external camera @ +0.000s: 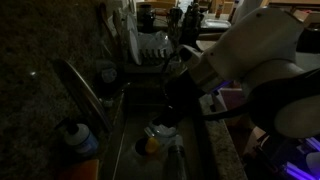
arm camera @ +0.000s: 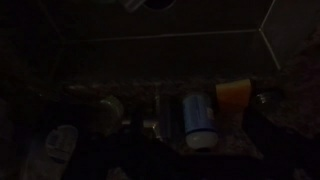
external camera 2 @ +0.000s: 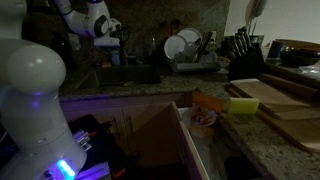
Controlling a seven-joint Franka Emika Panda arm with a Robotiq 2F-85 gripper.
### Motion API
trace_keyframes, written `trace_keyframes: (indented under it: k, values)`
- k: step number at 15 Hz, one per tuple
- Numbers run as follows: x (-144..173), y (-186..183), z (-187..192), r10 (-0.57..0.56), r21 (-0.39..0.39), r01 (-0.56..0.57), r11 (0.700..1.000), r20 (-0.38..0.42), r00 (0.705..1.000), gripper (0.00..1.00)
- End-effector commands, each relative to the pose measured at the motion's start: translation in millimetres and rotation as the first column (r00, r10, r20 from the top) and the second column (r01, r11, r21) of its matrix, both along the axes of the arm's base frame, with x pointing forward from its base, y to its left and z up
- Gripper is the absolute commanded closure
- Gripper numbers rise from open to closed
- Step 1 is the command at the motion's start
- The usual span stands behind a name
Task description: Open the tap
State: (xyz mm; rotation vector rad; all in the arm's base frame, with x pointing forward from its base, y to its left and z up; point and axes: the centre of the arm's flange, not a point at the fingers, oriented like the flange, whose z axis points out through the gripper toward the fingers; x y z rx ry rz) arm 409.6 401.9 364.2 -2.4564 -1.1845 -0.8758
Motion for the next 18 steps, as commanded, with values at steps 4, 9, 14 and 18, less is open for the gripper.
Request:
trace_keyframes:
  k: [4,9,14,18]
  values:
    - [11,14,-5,0.022,0.015,-0.022,1.000,0.001,1.000,0.00]
    - [83,-20,-54,-0.092,0.077,0.089,0.993,0.033,0.995,0.00]
    - [140,-2,-91,-0.131,0.222,0.156,0.962,-0.123,0.984,0.00]
    - [175,16,-82,-0.099,0.357,0.196,0.913,-0.273,0.957,0.00]
